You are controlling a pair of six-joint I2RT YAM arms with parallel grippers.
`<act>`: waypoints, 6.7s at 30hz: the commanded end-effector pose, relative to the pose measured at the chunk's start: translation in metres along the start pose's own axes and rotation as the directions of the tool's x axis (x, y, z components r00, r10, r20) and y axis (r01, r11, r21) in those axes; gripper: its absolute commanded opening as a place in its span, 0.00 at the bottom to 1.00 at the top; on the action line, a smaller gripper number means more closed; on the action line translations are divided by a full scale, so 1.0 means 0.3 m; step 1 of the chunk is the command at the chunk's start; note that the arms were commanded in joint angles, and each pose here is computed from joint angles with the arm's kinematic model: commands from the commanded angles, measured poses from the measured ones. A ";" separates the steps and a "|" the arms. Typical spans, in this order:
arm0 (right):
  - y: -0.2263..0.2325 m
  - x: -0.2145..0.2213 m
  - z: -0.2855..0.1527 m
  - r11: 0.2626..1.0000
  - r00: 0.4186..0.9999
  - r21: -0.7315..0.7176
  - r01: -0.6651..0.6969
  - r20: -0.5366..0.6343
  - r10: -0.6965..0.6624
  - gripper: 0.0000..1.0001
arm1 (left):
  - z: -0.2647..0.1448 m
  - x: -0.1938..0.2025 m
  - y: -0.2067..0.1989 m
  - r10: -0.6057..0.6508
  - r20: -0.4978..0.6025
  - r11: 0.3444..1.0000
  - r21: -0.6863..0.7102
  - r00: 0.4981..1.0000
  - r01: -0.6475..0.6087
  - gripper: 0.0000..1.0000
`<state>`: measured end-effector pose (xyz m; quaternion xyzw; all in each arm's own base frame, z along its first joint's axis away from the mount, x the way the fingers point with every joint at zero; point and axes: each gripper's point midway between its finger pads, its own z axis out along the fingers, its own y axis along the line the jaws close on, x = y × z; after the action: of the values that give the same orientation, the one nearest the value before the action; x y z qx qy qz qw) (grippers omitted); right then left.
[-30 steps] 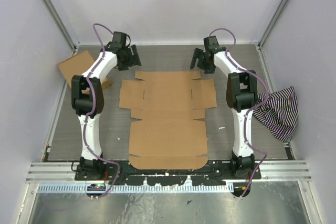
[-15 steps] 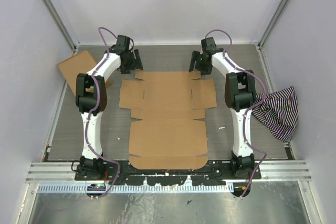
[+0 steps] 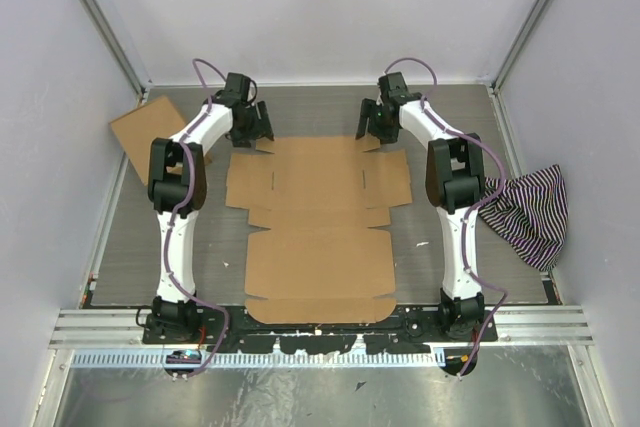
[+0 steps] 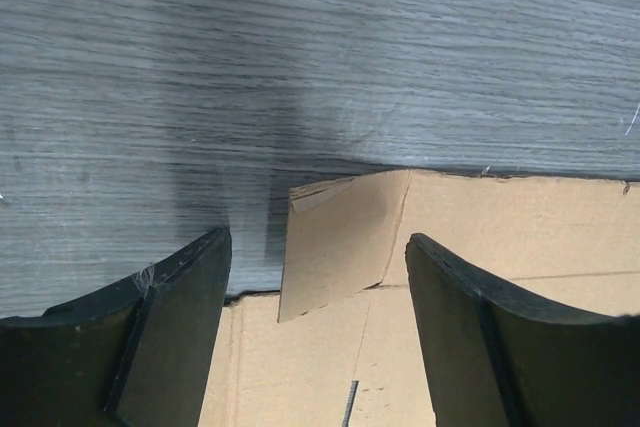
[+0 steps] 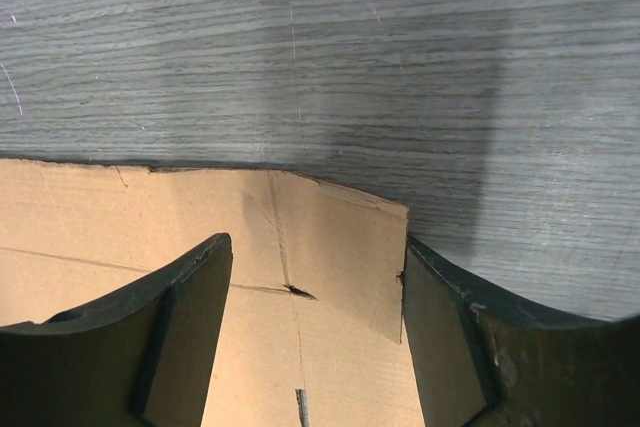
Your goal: Fold the paper box
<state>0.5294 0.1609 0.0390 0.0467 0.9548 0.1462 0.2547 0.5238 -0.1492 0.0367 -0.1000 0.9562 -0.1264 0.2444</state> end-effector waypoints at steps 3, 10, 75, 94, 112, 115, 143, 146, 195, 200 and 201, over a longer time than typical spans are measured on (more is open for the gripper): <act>0.089 -0.060 -0.100 0.997 0.997 -0.070 0.038 0.063 -0.034 0.70 | -0.059 -0.049 -0.093 0.025 0.039 0.998 0.064 0.999 -0.027 0.76; 0.139 -0.062 -0.129 0.994 0.996 -0.090 0.056 0.080 -0.049 0.70 | -0.085 -0.036 -0.162 0.054 0.046 0.994 0.090 0.997 -0.058 0.76; 0.178 0.041 0.063 0.998 0.998 -0.040 0.045 -0.038 -0.047 0.65 | 0.055 0.059 -0.381 0.105 -0.050 0.982 0.164 0.993 -0.095 0.74; 0.081 -0.197 -0.512 1.000 0.944 0.013 -0.019 0.330 0.014 0.99 | -0.471 -0.063 -0.280 0.090 0.175 0.988 0.111 0.980 -0.111 0.78; -0.155 0.502 -0.413 0.996 0.997 0.049 -0.078 0.028 0.076 0.91 | -0.435 0.509 0.008 -0.004 -0.001 0.994 0.105 1.000 0.004 0.78; -0.140 0.509 -0.400 0.997 0.997 0.022 -0.073 0.005 0.073 0.90 | -0.414 0.532 0.010 -0.007 -0.024 0.994 0.107 1.000 0.010 0.78; 0.067 0.521 -0.416 0.996 0.999 -0.088 0.010 -0.032 -0.013 0.85 | -0.390 0.614 -0.098 0.056 -0.100 0.993 0.107 0.993 -0.045 0.77; 0.097 0.509 -0.440 0.995 1.000 -0.101 0.017 -0.017 -0.019 0.85 | -0.397 0.616 -0.136 0.069 -0.099 0.991 0.124 0.993 -0.056 0.77; 0.126 0.210 -0.470 0.979 0.986 0.182 0.087 0.122 -0.111 0.82 | -0.378 0.234 -0.233 0.212 0.048 0.974 -0.085 0.976 -0.208 0.78; 0.054 0.112 -0.529 0.985 0.983 0.170 0.038 0.168 -0.067 0.82 | -0.335 0.022 -0.196 0.183 0.098 0.972 -0.170 0.978 -0.165 0.75; 0.047 0.109 -0.533 0.985 0.983 0.171 0.039 0.171 -0.069 0.82 | -0.312 -0.005 -0.182 0.175 0.094 0.970 -0.187 0.980 -0.155 0.74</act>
<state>0.4176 0.1610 0.1262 0.0517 0.9482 0.0633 0.3070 0.4638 -0.2247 0.1586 -0.0347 0.9389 -0.0963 0.3286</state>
